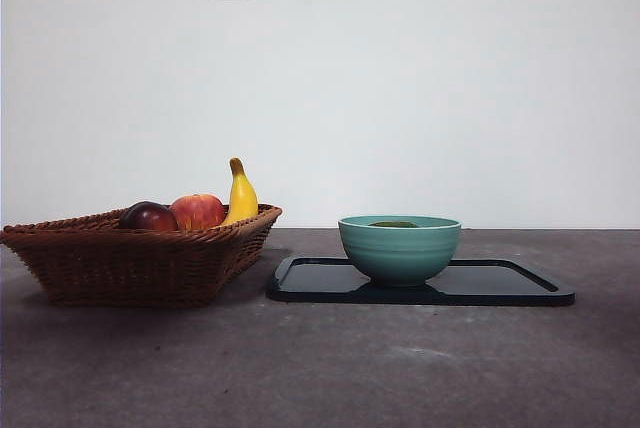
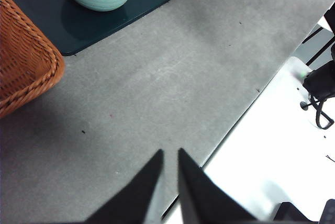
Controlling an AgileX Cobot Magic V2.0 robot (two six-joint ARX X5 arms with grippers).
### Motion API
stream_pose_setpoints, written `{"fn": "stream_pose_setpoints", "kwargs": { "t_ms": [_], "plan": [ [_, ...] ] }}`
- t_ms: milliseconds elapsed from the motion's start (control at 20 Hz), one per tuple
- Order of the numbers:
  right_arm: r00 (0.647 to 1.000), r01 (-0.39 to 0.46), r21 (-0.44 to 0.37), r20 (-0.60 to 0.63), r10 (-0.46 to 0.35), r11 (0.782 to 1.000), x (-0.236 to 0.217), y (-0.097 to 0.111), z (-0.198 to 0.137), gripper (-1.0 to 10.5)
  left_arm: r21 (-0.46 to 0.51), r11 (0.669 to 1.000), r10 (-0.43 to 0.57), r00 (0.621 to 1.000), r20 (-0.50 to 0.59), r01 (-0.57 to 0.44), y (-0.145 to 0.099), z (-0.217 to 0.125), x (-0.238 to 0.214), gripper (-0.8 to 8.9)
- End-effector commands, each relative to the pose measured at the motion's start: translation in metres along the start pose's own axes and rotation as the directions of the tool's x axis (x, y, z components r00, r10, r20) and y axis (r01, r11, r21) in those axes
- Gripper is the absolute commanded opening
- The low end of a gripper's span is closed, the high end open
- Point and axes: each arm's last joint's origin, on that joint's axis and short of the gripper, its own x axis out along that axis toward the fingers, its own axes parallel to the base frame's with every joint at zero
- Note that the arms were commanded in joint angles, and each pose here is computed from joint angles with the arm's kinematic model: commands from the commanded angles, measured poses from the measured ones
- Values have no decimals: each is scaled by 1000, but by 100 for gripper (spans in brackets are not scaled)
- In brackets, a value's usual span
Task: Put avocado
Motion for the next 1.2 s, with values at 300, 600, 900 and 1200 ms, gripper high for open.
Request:
{"fn": "stream_pose_setpoints", "kwargs": {
  "t_ms": [300,600,900,1200],
  "plan": [
    [1000,-13,-5,22,13,1000,0,2,4,7,25,1000,-8,1000,15,8,-1,4,-1,7],
    [1000,-13,-5,22,13,1000,0,2,4,7,25,1000,-8,1000,15,8,-1,4,-1,7],
    [1000,-13,-5,22,13,1000,0,2,4,7,166,982,59,976,208,-95,-1,10,-20,8],
    [1000,-13,-6,22,13,1000,0,2,4,7,-12,751,438,485,757,-660,17,-15,-64,8]
  ]
}}
